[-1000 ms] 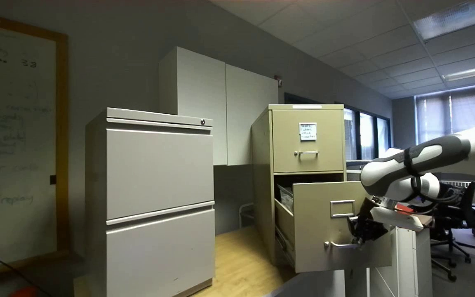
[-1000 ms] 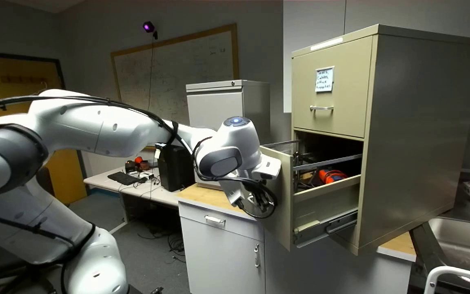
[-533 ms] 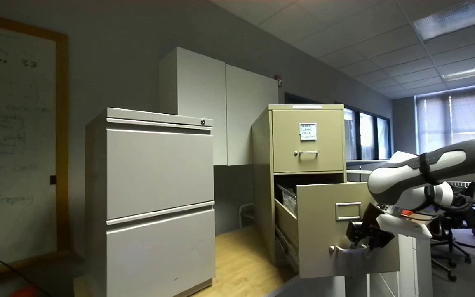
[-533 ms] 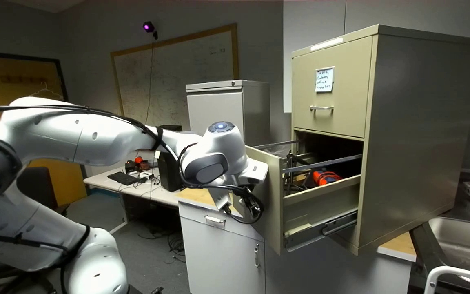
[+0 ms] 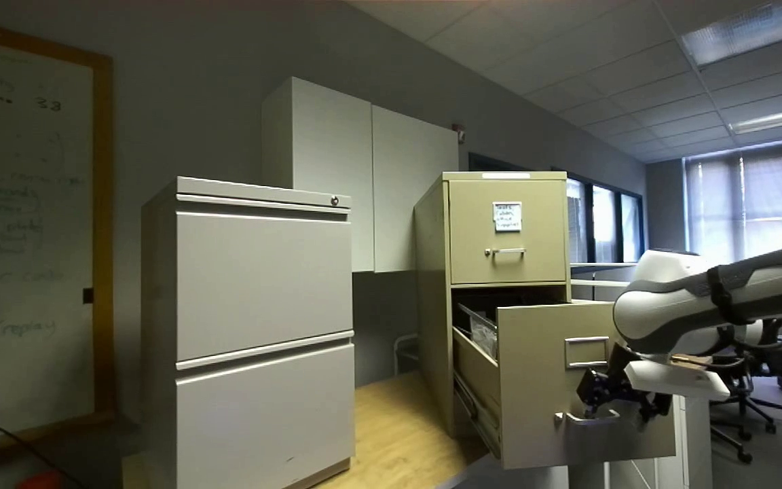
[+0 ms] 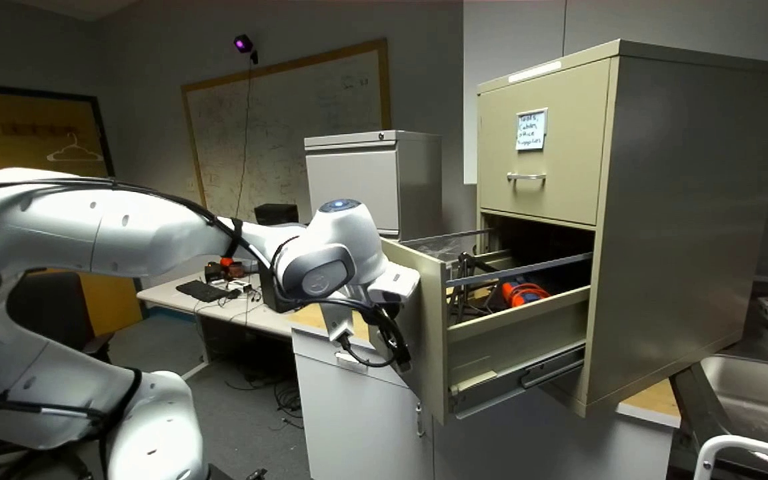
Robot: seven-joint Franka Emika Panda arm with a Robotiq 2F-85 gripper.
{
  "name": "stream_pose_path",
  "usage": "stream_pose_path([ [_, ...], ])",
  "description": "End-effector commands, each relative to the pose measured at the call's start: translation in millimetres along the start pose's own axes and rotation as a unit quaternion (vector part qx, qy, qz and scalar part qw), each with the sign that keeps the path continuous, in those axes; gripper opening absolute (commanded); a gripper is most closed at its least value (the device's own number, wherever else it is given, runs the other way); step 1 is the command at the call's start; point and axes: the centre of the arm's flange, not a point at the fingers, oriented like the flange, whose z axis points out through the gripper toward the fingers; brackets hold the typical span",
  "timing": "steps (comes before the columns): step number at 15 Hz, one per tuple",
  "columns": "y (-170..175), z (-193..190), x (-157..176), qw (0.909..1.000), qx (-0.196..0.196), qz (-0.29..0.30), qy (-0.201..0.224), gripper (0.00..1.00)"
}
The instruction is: Open the bottom drawer of the right cabinet
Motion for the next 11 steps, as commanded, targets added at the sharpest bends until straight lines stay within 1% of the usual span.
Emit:
stream_pose_path([
  [1, 5.5, -39.9, -28.3, 0.9953, -0.089, 0.019, -0.033, 1.00],
  [4, 11.9, -73.9, -34.8, 0.9842, -0.165, 0.054, -0.034, 1.00],
  [5, 13.1, -84.5, -36.6, 0.9793, -0.189, 0.064, -0.036, 1.00],
  [6, 15.2, -92.6, -40.6, 0.9726, -0.217, 0.072, -0.045, 1.00],
  [7, 17.3, -101.8, -45.2, 0.9680, -0.233, 0.079, -0.048, 1.00],
  [9, 18.6, -114.5, -51.9, 0.9621, -0.254, 0.081, -0.058, 1.00],
  [11, 18.9, -121.1, -56.1, 0.9634, -0.251, 0.069, -0.063, 1.00],
])
